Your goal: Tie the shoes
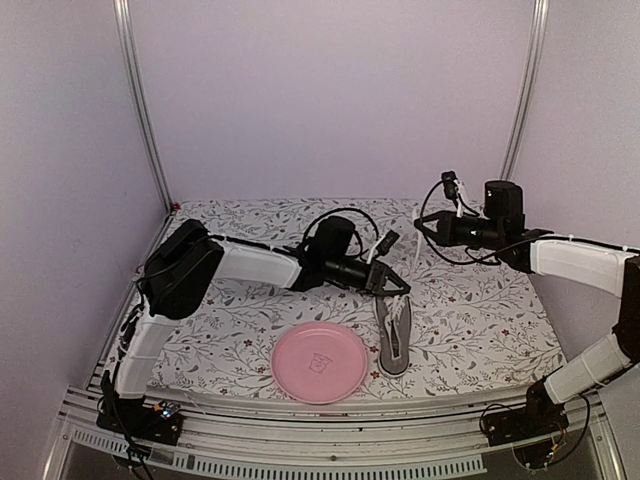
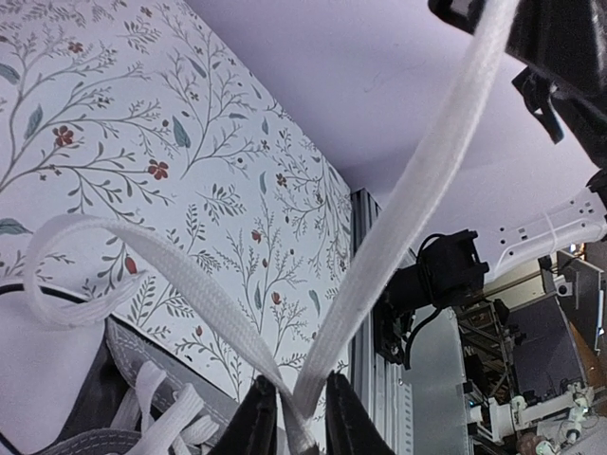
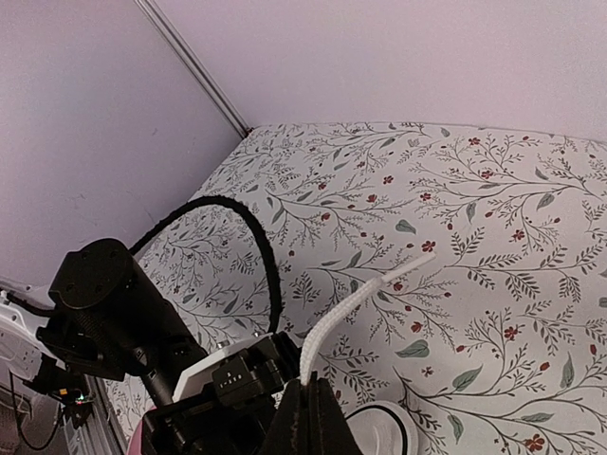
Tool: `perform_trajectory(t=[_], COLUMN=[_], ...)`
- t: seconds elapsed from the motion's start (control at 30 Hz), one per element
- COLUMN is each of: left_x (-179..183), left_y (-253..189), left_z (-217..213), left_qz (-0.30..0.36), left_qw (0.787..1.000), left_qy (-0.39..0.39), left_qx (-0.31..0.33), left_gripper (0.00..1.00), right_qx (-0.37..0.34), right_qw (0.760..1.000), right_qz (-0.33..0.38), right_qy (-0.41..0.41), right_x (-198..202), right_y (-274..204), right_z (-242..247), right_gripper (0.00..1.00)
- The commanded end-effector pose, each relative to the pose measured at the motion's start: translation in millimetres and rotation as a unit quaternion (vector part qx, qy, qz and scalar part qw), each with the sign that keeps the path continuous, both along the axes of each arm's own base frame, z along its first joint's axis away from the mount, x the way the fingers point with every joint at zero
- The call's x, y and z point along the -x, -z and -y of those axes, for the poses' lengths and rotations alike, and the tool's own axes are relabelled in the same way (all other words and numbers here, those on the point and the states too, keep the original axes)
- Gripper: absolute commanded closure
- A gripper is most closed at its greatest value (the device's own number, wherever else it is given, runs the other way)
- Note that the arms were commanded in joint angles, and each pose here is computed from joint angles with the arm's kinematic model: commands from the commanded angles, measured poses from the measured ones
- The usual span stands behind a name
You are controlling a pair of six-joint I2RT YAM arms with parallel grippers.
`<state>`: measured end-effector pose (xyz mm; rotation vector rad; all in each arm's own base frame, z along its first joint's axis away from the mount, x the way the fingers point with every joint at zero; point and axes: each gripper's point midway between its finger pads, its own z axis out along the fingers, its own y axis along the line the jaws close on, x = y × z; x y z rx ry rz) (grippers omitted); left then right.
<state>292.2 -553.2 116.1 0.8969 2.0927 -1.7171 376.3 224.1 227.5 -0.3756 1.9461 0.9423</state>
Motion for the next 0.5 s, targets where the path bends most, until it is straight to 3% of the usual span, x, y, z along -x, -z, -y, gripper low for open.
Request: perform_trajectory(t=[0.0,0.27,0.47], left_x=[-2.4,-0.7,-0.9], left_y=[-4.4,-11.0,-11.1], left_z=[2.9,5.4,4.5], left_qz=[0.010,0.017,0.020], left_qw=[1.000,0.999,0.999], left_qy=[0.009,0.022,0.021], left_qx=[0.008,0.016,0.014], left_gripper=[0.82,0.81,0.96], right_qx=[-0.009,-0.007,-0.005], right_qw=[1.000,1.000,1.000], right_qz=[0.024,0.017,0.013], right_qy=[-0.016,-0.023,-0.025], right_x=[-3.9,-6.0,-6.3], right_y=[-16.9,-11.2,-7.5], right_z=[-8.6,-13.6,-16.0], right_gripper=[0.98,0.98,0.98])
